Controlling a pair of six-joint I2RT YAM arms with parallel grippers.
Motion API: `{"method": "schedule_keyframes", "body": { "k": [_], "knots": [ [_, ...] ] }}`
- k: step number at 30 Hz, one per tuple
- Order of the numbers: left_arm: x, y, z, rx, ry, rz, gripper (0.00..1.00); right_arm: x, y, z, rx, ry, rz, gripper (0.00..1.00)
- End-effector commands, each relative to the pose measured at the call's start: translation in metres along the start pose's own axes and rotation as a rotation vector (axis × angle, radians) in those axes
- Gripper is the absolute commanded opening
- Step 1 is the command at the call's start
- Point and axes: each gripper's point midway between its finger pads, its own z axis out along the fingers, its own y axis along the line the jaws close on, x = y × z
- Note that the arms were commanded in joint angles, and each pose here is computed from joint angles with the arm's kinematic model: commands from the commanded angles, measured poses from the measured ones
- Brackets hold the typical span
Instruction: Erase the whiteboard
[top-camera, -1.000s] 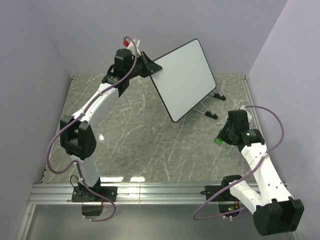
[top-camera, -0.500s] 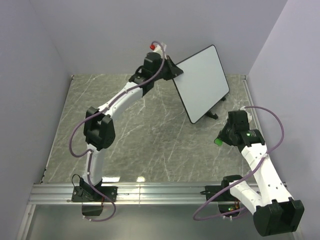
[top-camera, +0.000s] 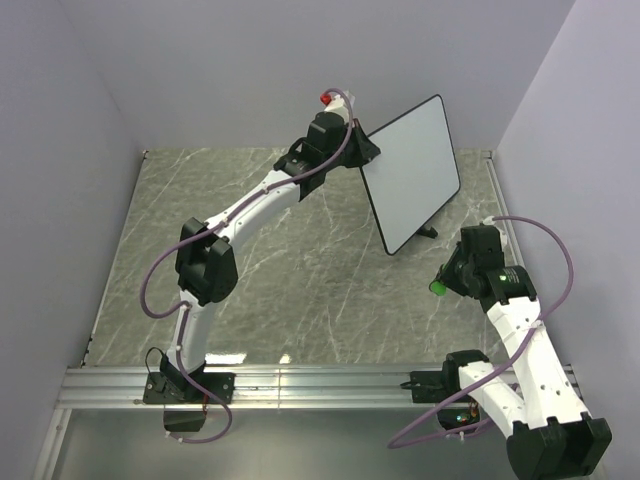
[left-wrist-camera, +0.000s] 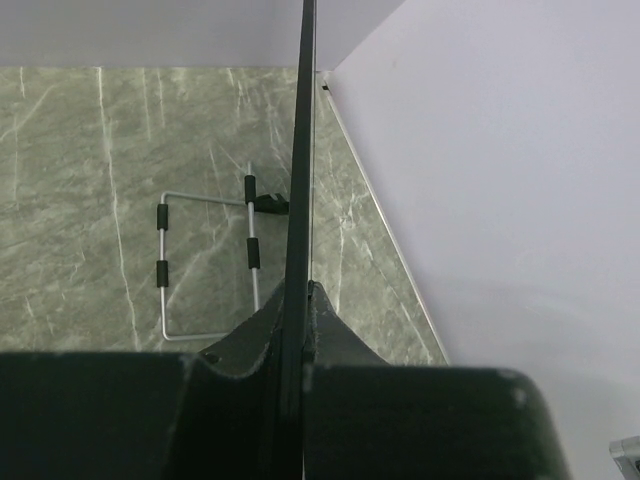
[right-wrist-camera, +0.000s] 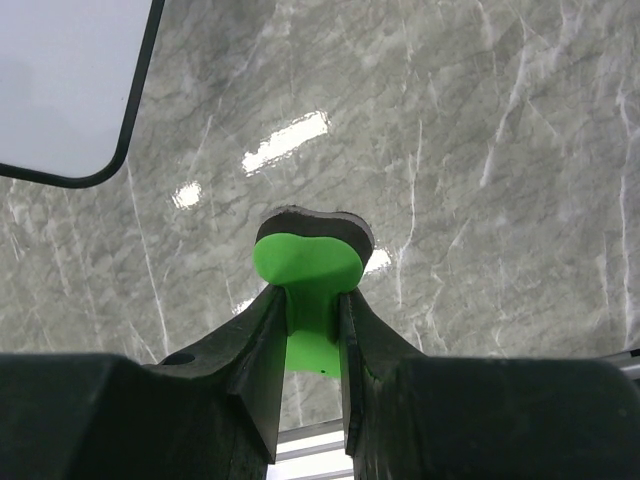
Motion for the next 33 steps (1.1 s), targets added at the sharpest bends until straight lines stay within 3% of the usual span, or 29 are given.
{"method": "schedule_keyframes", "body": {
  "k": [1, 14, 23, 33],
  "knots": [
    [-0.11, -0.06, -0.044, 0.109, -0.298, 0.039, 0.0, -0.008, 0.004, -0.008, -0.023, -0.026, -0.013, 0.0],
    [-0.138, -0.064, -0.063, 0.092, -0.41, -0.007, 0.0, -0.005, 0.01, -0.009, -0.048, -0.024, -0.046, 0.0],
    [-0.177, -0.097, -0.104, 0.161, -0.504, -0.007, 0.0, -0.004, 0.011, -0.009, -0.053, -0.023, -0.047, 0.0],
    [-0.196, -0.108, -0.14, 0.184, -0.571, -0.029, 0.0, -0.004, 0.012, -0.009, -0.061, -0.025, -0.052, 0.0]
  ]
}}
